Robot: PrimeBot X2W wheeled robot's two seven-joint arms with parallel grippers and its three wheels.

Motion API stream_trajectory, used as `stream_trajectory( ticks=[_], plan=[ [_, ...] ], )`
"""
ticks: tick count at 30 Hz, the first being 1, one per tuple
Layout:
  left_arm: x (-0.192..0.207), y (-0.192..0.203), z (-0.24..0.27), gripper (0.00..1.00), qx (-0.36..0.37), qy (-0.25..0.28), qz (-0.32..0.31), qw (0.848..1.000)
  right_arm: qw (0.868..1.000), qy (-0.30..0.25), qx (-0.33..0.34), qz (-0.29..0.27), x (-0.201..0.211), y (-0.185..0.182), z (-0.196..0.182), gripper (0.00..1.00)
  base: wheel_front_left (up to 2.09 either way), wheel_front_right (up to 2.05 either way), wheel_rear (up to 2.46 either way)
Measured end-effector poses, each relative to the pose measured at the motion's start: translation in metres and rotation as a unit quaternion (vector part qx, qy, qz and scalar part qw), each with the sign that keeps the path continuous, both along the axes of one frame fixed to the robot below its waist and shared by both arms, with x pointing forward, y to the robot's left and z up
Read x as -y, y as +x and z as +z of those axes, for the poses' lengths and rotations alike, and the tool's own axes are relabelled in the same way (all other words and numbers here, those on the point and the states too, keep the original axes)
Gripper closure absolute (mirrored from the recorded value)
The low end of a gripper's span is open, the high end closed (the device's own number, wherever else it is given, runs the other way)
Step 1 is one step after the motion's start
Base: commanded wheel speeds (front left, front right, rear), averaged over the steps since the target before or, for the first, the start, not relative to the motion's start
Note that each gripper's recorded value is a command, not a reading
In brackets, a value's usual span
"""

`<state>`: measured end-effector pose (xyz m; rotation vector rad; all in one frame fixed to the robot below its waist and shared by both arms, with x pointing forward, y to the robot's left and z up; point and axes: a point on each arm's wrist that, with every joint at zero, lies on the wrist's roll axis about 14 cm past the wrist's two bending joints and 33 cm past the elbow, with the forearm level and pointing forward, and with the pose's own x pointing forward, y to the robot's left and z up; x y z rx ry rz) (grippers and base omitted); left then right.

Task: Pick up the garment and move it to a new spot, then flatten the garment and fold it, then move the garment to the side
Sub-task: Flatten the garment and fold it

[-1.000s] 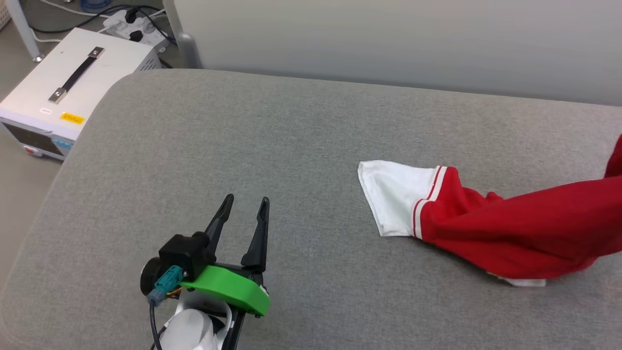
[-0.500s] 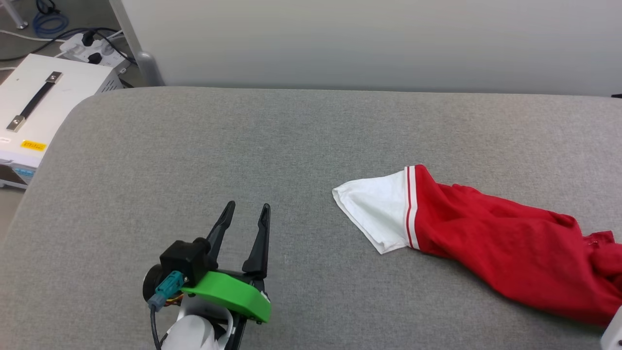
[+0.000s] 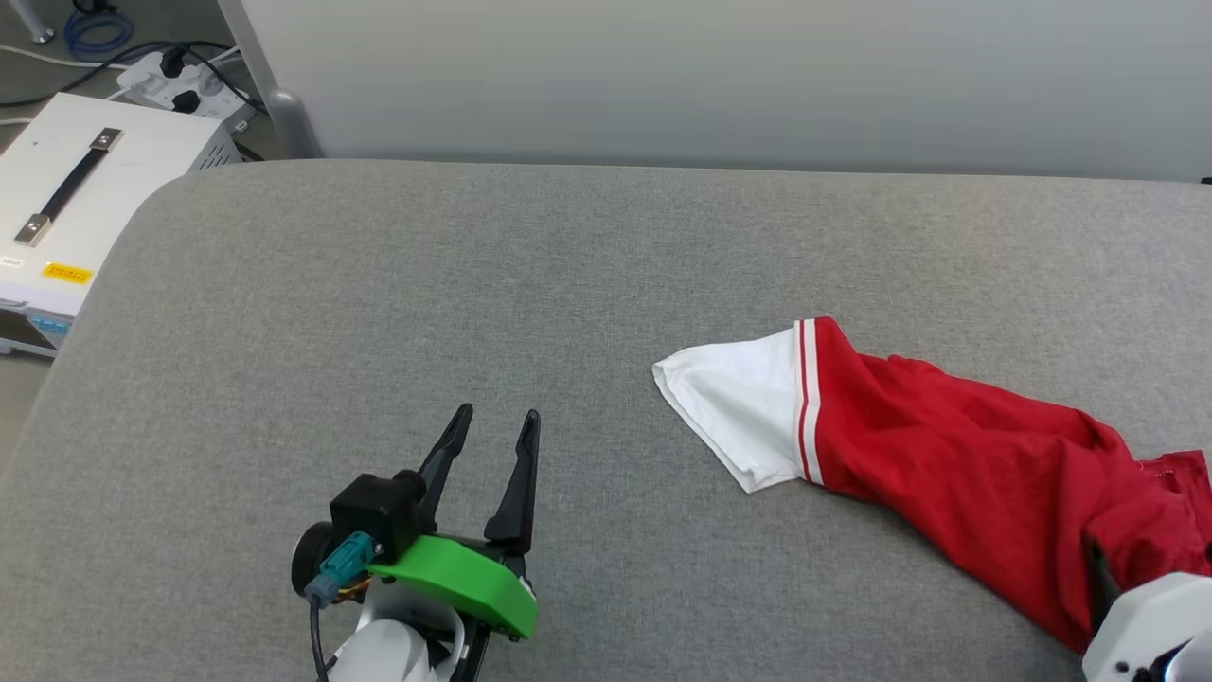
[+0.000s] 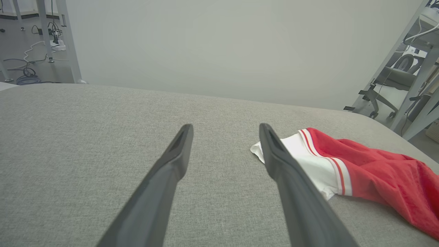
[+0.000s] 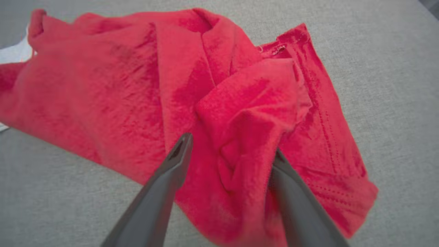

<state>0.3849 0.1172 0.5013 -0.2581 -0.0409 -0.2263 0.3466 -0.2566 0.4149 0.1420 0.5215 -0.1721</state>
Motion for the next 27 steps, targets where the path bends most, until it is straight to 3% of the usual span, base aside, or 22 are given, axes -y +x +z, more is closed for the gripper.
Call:
stream_trajectory(
  ticks=[3, 5, 12, 20, 27],
  plan=[
    [0.0, -0.001, 0.001, 0.0, 0.002, 0.0, 0.0, 1.0, 0.998, -0.014, 0.064, 0.006, -0.001, 0.016, 0.034, 0.0, 0.0, 0.0, 0.0],
    [0.002, -0.001, 0.004, 0.0, 0.005, 0.0, -0.002, 1.0, 0.991, -0.03, 0.129, 0.01, -0.002, 0.026, 0.074, 0.0, 0.0, 0.0, 0.0],
    [0.011, -0.001, 0.008, 0.0, 0.012, -0.001, -0.016, 1.0, 0.965, -0.066, 0.253, 0.027, -0.006, 0.031, 0.146, 0.0, 0.0, 0.0, 0.0],
    [0.041, 0.001, -0.006, 0.0, -0.02, -0.015, -0.061, 0.998, 0.948, -0.079, 0.307, 0.031, -0.01, 0.028, 0.161, 0.0, 0.0, 0.0, 0.0],
    [0.081, 0.036, -0.02, 0.0, -0.099, 0.041, -0.132, 0.985, 0.947, -0.098, 0.306, 0.023, -0.004, 0.031, 0.155, 0.0, 0.0, 0.0, 0.0]
  ],
)
